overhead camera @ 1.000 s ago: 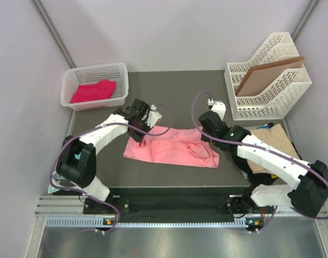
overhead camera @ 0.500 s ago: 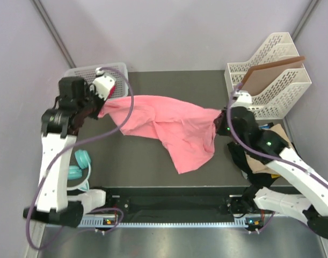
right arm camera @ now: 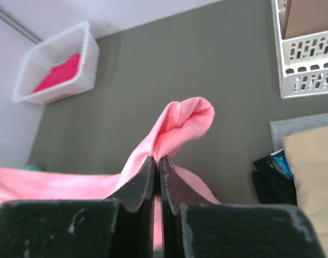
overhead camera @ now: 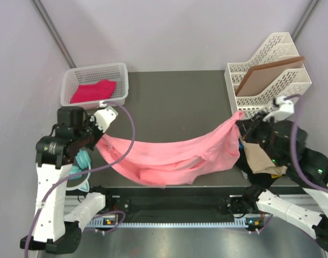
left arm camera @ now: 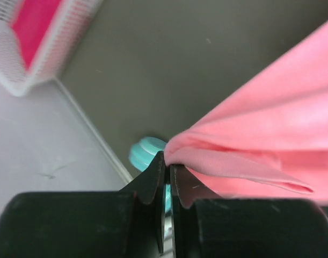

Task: Fold and stack the t-shirts
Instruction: Flatten out the tshirt

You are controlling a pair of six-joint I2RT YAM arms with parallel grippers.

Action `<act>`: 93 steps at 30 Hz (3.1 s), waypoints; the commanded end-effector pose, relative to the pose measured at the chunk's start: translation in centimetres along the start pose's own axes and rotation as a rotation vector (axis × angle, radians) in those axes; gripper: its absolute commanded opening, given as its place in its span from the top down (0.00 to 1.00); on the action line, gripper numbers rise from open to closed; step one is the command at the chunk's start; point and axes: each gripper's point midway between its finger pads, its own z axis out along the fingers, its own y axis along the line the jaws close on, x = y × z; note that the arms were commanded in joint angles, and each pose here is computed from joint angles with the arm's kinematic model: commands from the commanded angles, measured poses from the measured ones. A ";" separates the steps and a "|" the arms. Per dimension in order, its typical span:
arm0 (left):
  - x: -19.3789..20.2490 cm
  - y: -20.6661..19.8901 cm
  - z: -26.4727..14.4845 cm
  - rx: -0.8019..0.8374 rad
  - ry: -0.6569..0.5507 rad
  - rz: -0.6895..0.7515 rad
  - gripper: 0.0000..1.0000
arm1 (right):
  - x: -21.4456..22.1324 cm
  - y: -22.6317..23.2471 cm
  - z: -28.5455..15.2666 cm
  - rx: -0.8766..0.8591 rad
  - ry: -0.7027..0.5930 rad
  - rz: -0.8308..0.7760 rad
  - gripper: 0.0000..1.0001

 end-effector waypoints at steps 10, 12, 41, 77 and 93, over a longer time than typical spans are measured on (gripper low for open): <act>1.9 0.4 17.4 0.120 0.170 -0.059 1.00 | 11.2 -6.1 17.9 0.333 0.286 -0.138 1.00; 2.2 0.6 18.7 0.119 0.191 -0.050 1.00 | 11.7 -6.9 19.0 0.373 0.301 -0.167 1.00; 7.5 0.8 21.2 0.009 0.332 -0.105 0.28 | 13.7 -12.3 21.3 0.522 0.360 -0.271 0.27; 14.0 -1.8 24.5 0.114 0.507 -0.303 0.50 | 18.2 -12.4 15.3 0.384 0.402 -0.152 0.41; 14.5 -2.8 27.0 0.157 0.510 -0.345 0.61 | 19.2 -13.0 15.3 0.402 0.432 -0.157 0.44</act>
